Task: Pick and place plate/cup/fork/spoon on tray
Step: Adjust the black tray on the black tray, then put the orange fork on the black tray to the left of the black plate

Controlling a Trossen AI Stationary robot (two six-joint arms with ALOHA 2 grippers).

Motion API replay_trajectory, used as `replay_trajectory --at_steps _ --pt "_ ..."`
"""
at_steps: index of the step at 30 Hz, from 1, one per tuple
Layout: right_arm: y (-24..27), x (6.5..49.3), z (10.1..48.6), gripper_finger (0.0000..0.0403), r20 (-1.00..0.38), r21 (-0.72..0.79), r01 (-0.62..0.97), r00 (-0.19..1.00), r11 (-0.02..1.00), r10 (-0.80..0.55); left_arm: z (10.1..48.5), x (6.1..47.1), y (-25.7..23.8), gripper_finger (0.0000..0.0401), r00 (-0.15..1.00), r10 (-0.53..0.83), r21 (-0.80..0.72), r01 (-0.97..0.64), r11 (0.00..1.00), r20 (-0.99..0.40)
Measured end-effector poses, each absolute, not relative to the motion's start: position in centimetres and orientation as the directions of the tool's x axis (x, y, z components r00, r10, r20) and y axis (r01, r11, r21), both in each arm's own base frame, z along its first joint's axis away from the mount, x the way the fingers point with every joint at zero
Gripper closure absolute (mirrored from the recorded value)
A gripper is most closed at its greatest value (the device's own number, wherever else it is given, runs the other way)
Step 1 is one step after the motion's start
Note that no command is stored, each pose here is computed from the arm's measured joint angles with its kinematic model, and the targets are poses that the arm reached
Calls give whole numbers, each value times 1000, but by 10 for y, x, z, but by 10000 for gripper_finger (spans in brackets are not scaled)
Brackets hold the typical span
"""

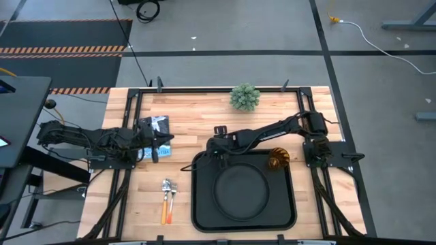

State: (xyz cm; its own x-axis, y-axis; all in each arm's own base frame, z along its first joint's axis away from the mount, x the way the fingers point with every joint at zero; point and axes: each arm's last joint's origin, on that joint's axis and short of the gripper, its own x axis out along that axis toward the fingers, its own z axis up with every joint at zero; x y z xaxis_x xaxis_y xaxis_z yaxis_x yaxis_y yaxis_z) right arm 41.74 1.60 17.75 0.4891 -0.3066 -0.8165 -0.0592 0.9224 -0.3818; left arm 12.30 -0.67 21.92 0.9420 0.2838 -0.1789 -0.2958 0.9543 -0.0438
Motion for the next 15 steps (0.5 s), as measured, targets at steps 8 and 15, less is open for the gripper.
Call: replay_trajectory --at_steps 8,15 --pt "20 402 224 202 -768 -355 28 561 934 -309 224 132 -21 378 967 93 -276 -159 948 -237" --pt "33 393 231 202 -762 -384 71 540 921 -359 204 140 -46 383 890 -199 -562 -74 824 -410"
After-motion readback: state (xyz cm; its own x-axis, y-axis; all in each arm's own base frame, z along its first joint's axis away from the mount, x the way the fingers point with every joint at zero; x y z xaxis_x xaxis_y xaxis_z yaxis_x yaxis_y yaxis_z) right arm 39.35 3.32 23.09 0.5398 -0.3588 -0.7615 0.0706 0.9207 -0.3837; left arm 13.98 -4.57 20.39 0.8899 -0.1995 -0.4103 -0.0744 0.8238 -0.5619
